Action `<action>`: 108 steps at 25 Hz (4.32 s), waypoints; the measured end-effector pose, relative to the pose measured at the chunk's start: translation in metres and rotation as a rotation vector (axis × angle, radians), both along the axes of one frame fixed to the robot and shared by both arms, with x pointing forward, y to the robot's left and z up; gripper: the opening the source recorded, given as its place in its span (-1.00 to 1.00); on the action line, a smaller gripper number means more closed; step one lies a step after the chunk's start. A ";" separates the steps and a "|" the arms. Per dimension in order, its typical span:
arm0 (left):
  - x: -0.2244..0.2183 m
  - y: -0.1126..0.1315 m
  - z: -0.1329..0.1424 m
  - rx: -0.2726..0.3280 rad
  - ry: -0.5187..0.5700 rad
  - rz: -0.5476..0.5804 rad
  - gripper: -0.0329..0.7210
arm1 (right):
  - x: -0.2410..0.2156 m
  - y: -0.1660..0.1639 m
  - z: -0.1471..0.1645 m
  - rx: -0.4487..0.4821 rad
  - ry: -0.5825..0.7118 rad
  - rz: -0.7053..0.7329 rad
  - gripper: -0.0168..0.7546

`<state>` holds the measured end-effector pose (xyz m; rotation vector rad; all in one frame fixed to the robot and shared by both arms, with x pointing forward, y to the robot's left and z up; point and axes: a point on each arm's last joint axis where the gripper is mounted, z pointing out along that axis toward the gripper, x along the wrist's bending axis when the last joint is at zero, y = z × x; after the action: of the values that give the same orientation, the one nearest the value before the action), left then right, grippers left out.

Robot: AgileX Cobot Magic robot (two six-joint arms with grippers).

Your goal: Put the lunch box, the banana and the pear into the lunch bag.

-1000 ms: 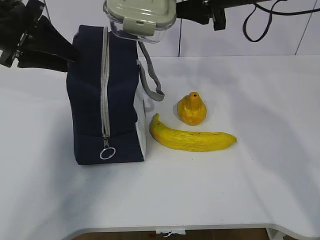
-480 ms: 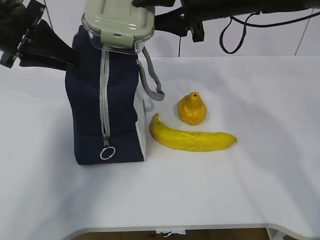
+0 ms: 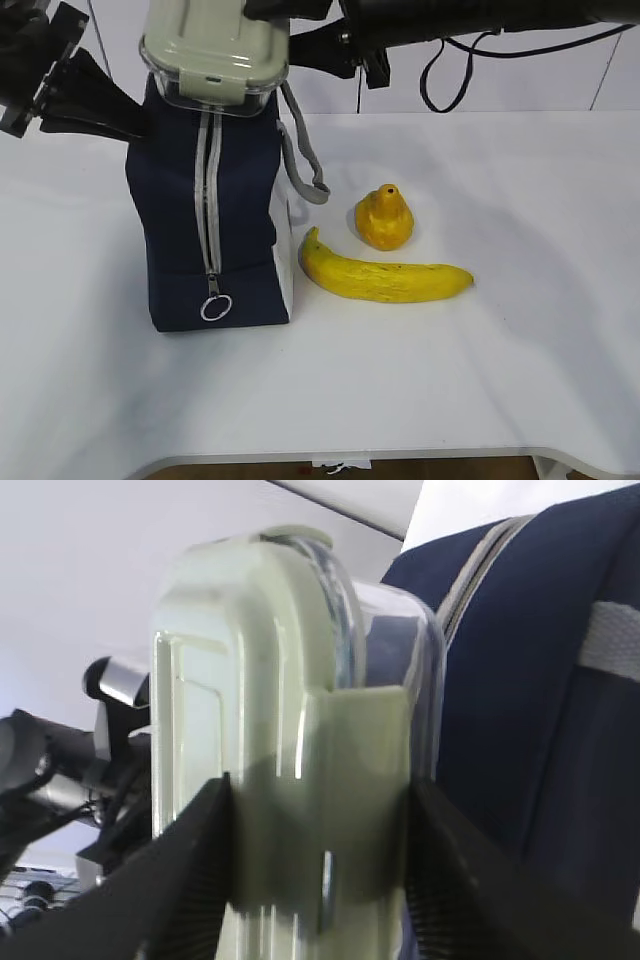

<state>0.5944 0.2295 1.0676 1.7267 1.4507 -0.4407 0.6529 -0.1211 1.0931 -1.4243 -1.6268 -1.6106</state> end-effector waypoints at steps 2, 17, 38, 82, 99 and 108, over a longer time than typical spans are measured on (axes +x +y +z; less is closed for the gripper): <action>-0.001 0.000 0.000 -0.002 0.005 -0.007 -0.88 | -0.001 0.002 -0.002 -0.035 -0.017 0.005 -0.02; -0.005 0.001 0.003 0.031 -0.005 -0.031 -0.88 | 0.018 -0.006 -0.056 -0.346 -0.036 -0.041 -0.02; -0.005 0.001 0.004 0.041 -0.023 -0.045 -0.88 | 0.003 0.036 -0.061 -0.214 0.047 0.058 -0.02; -0.007 0.007 -0.002 0.144 -0.027 -0.075 -0.88 | 0.040 0.051 -0.176 -0.205 0.298 0.047 0.40; -0.007 0.008 -0.003 0.150 -0.025 -0.080 -0.88 | 0.044 0.051 -0.116 -0.433 0.213 0.258 0.44; -0.008 0.009 -0.004 0.170 -0.025 -0.085 -0.88 | 0.052 0.044 -0.077 -0.561 0.104 0.223 0.44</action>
<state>0.5868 0.2383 1.0638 1.9271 1.4355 -0.3477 0.7047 -0.0771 1.0157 -1.4759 -2.1888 -0.9774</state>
